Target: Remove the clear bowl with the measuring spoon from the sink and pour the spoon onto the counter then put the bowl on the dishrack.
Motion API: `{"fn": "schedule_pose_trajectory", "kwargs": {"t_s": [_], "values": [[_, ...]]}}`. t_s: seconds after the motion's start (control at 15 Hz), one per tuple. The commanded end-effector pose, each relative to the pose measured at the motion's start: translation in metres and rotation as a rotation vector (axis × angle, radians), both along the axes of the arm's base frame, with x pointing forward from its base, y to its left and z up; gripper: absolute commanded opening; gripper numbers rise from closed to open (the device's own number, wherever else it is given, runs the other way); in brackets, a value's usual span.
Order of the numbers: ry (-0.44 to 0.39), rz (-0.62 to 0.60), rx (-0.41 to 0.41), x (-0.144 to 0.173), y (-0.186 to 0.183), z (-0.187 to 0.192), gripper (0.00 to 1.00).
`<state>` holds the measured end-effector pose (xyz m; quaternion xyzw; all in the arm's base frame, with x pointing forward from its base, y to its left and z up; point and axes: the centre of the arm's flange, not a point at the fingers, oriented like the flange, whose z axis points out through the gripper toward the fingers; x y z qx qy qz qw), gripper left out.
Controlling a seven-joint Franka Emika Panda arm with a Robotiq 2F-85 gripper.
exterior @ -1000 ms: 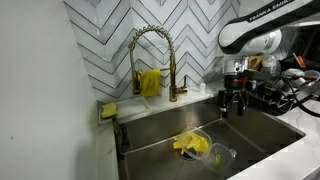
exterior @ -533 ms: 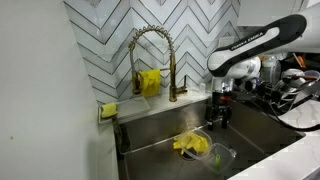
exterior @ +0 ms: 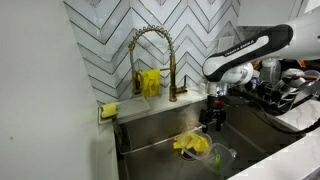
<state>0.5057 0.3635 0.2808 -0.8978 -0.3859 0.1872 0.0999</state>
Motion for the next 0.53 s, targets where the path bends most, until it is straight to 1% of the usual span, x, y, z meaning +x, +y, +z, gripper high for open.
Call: {"fn": "schedule_pose_trajectory", "kwargs": {"t_s": [0.0,0.27,0.33,0.47], "values": [[0.0,0.0,0.0,0.0,0.0,0.0,1.0],[0.0,0.0,0.0,0.0,0.0,0.0,1.0],[-0.004,-0.029,-0.04,-0.003,-0.004,-0.007,1.0],[-0.035,-0.092,-0.084,-0.009,-0.013,-0.012,1.0]]}}
